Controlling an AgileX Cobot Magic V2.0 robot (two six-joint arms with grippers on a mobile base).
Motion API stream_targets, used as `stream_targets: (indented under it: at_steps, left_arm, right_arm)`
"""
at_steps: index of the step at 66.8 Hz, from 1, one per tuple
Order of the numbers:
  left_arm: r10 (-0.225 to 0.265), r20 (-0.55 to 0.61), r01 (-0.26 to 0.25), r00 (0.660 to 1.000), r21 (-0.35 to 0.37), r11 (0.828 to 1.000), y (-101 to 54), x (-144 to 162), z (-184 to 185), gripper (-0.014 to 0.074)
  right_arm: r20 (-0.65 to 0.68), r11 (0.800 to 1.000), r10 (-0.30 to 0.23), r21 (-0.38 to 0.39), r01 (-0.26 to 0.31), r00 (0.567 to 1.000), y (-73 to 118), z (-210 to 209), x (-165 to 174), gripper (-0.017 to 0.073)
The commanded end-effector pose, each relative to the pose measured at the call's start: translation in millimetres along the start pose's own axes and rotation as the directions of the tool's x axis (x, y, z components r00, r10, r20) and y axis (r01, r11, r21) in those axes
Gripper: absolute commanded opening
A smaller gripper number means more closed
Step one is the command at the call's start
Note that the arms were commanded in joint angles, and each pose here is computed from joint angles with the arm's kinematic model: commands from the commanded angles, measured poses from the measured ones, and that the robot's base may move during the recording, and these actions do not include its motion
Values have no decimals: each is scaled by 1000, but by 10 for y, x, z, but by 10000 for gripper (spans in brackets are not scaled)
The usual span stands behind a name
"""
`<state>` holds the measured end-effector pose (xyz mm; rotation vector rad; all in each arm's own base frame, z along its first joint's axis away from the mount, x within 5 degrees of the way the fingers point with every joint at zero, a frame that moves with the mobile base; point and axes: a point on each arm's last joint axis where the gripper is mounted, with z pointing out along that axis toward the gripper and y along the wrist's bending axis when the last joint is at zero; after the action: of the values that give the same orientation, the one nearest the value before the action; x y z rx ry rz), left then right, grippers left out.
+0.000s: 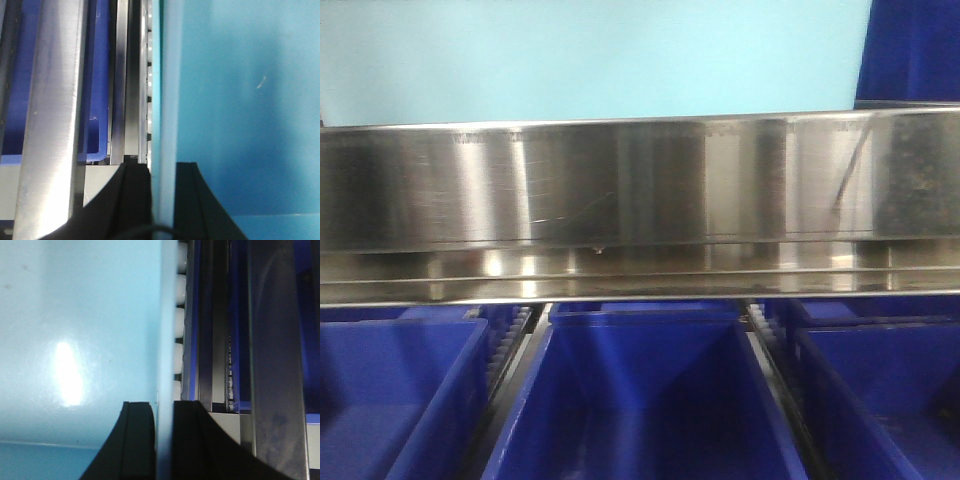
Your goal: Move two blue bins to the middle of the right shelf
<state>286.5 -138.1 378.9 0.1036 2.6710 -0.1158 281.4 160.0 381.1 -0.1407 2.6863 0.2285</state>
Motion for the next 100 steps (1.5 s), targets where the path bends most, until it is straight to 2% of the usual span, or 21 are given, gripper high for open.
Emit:
stream_targets:
  at_steps: [1,25,55,81,85,100]
  left_arm:
    - [-14,18,13,1000,35,999,-19,-2,-44,-111]
    - [-18,47,16,999,46,999,4,17,-163,-111]
    - [-35,171,18,985,100,995,32,-12,-484,-111]
    - [-37,366,-27,930,168,985,2,-216,-899,-111]
    - [-23,395,-48,919,171,984,-1,-240,-954,-111]
    - [-29,502,-83,864,199,977,-22,-332,-1110,-111]
  right_arm:
    - [12,1000,-1,-25,1,1000,16,-15,-1,-167]
    - [25,1000,1,-31,-1,1000,8,-71,9,-167]
    - [168,999,-1,-45,9,986,-19,-490,-84,-167]
    - [278,1000,-16,-8,19,961,-56,-735,-197,-167]
    - [318,1000,-12,-23,21,948,-45,-809,-234,-167]
    - [447,997,-36,-40,60,894,-29,-1052,-343,-167]
